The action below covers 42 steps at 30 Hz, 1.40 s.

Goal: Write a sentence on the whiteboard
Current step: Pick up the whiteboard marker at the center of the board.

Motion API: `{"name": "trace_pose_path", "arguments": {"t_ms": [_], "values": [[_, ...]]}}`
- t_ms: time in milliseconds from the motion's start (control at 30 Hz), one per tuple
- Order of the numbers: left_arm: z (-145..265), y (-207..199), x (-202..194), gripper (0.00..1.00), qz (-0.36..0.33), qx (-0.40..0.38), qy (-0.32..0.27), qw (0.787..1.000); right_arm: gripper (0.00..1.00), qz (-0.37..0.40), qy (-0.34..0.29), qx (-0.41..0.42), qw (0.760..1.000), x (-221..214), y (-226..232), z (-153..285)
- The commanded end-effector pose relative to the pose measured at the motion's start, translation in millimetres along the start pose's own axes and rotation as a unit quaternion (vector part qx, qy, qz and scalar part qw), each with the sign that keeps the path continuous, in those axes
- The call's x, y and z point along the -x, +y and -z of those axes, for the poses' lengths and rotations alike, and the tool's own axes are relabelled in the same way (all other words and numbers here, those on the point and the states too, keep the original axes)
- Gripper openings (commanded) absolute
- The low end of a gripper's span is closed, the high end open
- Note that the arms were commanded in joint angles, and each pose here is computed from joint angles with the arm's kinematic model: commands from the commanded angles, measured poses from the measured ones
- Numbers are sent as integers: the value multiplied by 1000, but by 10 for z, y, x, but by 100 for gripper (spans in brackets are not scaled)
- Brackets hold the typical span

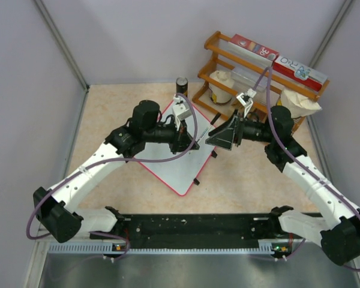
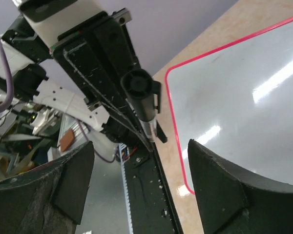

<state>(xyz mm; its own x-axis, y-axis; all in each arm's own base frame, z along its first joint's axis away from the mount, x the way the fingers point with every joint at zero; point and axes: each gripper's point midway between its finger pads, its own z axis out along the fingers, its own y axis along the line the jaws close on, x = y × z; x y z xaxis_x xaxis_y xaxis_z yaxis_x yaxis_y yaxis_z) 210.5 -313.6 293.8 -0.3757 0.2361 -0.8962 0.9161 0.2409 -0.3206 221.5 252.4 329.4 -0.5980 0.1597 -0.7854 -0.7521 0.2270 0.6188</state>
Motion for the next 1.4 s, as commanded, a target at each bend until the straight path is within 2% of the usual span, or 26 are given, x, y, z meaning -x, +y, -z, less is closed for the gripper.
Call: {"name": "trace_pose_path", "arguments": {"t_ms": [0,167,200,633,800,833,867,933,1000,1067,1167,1267,1300,1367], "values": [[109,-144,204,0,-23,-12,-26,999,73,40,11,60,997,12,292,-139],[135,-181,188,0,-26,-17,-25,999,49,35,5,64,997,49,302,-218],[140,-185,170,0,-25,-17,-24,999,48,36,3,62,997,70,299,-220],[92,-249,58,0,-13,-38,-12,999,45,34,-9,64,997,146,289,-268],[73,-257,21,0,-10,-40,-7,999,29,30,-6,68,997,148,272,-297],[69,-255,17,0,-11,-39,-7,999,20,29,-3,70,997,142,270,-301],[63,-253,7,0,-10,-38,-6,999,16,30,0,73,997,135,275,-302],[60,-241,11,0,-11,-33,-8,999,0,29,6,73,997,112,266,-302],[61,-227,12,0,-11,-29,-9,999,0,32,7,70,997,99,255,-296],[72,-176,18,28,-12,-11,-10,1000,0,37,6,61,997,93,243,-280],[163,-125,76,58,-19,25,-27,999,0,36,3,16,999,75,112,-255],[255,-73,91,70,-23,59,-45,997,0,43,-11,-46,998,135,-73,-232],[280,-59,86,72,-24,68,-49,996,0,32,-16,-90,995,139,-222,-199],[309,30,14,73,-17,97,-48,994,0,29,-21,-127,991,130,-345,-150]]}}
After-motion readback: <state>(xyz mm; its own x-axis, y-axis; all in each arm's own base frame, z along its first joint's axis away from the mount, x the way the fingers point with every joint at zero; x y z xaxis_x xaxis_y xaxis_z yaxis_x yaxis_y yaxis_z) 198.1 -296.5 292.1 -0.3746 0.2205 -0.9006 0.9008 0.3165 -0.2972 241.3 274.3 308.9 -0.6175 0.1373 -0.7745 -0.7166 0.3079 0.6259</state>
